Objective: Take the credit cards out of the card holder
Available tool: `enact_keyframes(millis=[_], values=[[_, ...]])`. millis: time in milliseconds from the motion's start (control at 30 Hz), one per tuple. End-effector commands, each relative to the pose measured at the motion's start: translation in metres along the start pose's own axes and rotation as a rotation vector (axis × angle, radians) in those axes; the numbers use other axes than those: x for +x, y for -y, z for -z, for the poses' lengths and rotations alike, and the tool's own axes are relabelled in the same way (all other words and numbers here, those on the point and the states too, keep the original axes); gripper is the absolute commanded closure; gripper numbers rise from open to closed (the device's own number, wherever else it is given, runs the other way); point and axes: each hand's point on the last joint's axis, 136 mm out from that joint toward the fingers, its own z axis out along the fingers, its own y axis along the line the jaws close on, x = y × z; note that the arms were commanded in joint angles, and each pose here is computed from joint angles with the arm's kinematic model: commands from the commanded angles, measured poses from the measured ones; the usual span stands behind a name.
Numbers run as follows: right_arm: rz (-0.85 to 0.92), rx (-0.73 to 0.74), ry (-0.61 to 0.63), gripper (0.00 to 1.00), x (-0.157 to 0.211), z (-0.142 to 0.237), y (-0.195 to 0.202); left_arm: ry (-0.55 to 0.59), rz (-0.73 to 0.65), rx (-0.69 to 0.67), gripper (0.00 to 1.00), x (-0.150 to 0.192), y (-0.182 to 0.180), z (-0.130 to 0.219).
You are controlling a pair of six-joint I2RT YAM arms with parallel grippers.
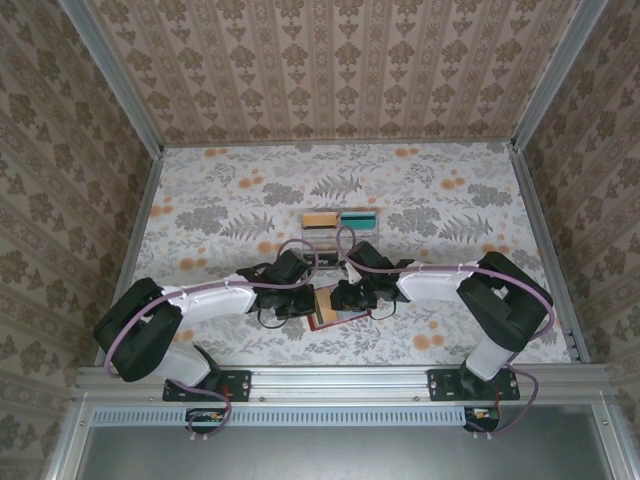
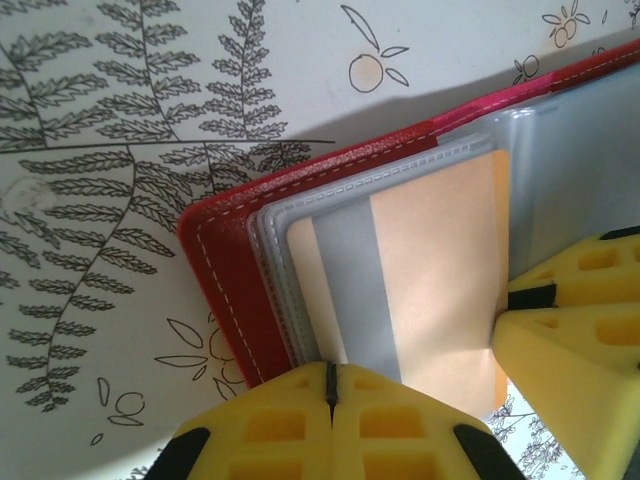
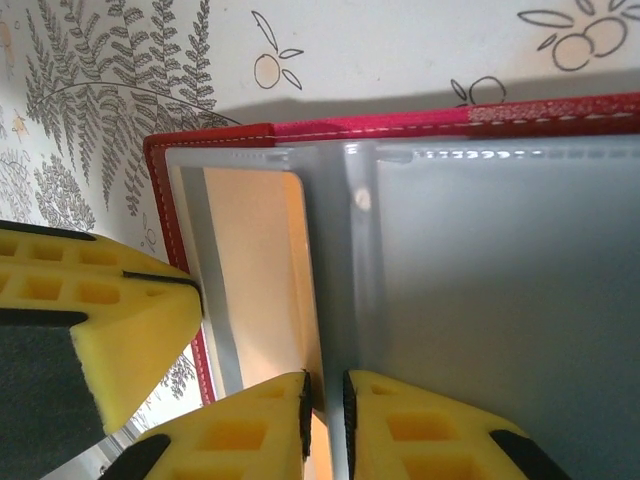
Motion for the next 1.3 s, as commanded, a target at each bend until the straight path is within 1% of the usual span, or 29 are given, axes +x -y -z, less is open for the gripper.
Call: enact_keyframes(millis=[0, 33, 100, 133, 333, 533, 667, 700, 733, 767, 867, 1033, 1067, 1200, 1267], values=[[0.014, -0.049, -0.013, 0.83, -0.003, -0.004, -0.015, -0.042, 0.008, -0.061, 1.0, 0.013, -0.02, -0.002], [0.013, -0.051, -0.014, 0.87, -0.002, -0.004, -0.015, -0.041, 0.007, -0.058, 1.0, 0.013, -0.019, -0.002], [0.012, -0.049, -0.013, 0.98, -0.002, -0.004, -0.015, -0.04, 0.006, -0.058, 1.0, 0.013, -0.019, -0.001], [0.011, -0.042, -0.012, 1.0, -0.001, -0.003, -0.013, -0.04, 0.004, -0.058, 1.0, 0.013, -0.019, -0.001], [-0.01, 0.028, 0.027, 1.0, -0.004, 0.008, 0.006, -0.04, -0.005, -0.066, 1.0, 0.014, -0.021, 0.001], [-0.028, 0.038, 0.036, 1.0, -0.002, 0.016, 0.017, -0.039, -0.009, -0.072, 1.0, 0.014, -0.023, 0.002], [-0.024, 0.013, 0.033, 1.0, -0.003, 0.015, 0.013, -0.039, -0.01, -0.069, 1.0, 0.014, -0.022, 0.001], [-0.024, 0.005, 0.029, 0.99, -0.003, 0.014, 0.012, -0.04, -0.011, -0.067, 1.0, 0.013, -0.021, 0.001], [-0.023, -0.004, 0.027, 0.89, -0.004, 0.013, 0.01, -0.041, -0.013, -0.067, 1.0, 0.013, -0.021, 0.0], [-0.023, -0.017, 0.023, 0.84, -0.005, 0.011, 0.007, -0.043, -0.015, -0.066, 1.0, 0.013, -0.021, 0.0], [-0.027, -0.041, 0.007, 0.79, -0.004, 0.005, 0.005, -0.046, -0.018, -0.059, 1.0, 0.013, -0.019, -0.001], [-0.038, -0.058, -0.011, 0.78, -0.004, -0.003, 0.006, -0.05, -0.027, -0.051, 1.0, 0.014, -0.017, -0.001], [-0.037, -0.061, -0.012, 0.78, -0.004, -0.004, 0.005, -0.051, -0.029, -0.05, 1.0, 0.014, -0.017, -0.001], [-0.036, -0.056, -0.012, 0.88, -0.003, -0.003, 0.006, -0.051, -0.039, -0.042, 1.0, 0.014, -0.015, 0.0], [-0.033, -0.052, -0.012, 0.96, -0.003, -0.001, 0.007, -0.052, -0.047, -0.042, 1.0, 0.014, -0.015, 0.0]])
